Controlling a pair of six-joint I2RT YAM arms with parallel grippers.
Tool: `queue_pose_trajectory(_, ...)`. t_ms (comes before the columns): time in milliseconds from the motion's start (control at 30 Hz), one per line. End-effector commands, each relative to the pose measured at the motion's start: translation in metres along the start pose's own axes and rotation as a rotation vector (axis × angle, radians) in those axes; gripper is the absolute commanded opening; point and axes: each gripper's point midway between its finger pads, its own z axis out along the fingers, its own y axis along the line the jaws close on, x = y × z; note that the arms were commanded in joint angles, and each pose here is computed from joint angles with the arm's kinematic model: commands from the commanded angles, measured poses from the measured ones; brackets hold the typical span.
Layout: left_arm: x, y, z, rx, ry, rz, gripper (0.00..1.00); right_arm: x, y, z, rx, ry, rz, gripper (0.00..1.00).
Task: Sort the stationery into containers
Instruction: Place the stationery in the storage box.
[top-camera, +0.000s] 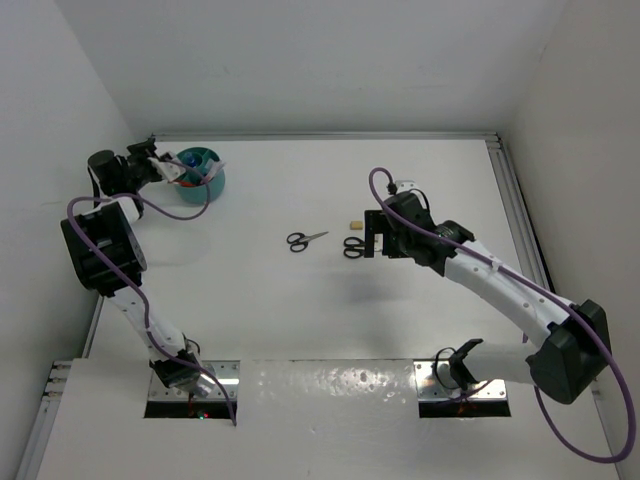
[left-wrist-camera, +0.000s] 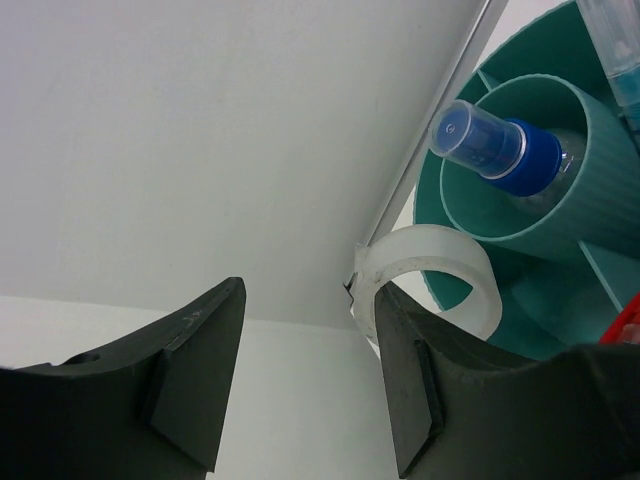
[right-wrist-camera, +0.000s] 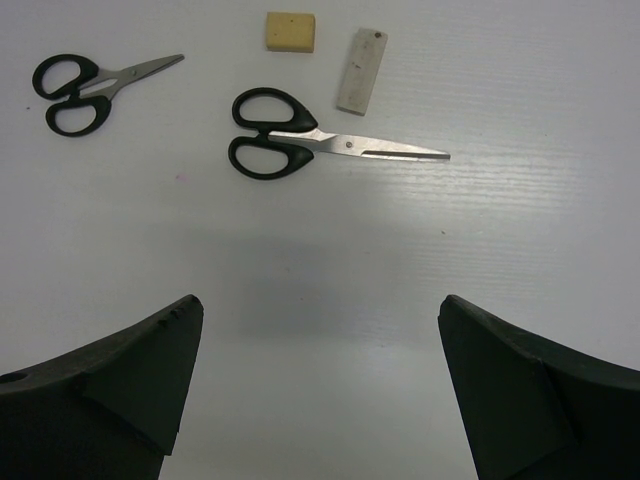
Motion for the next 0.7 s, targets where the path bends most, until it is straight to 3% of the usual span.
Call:
queue_pose_trajectory(0, -0.008, 0.019, 0.006, -0.034, -0.016, 0.005, 0.52, -0.009, -0.001, -0.009, 0.006, -0.042, 0.009, 0.99)
queue_pose_trajectory(667, -0.002, -0.009, -0.002, 0.031, -0.056, 0.056, 0.51, -0.022, 0.005, -0.014, 0.006, -0.063, 0.004, 0.99)
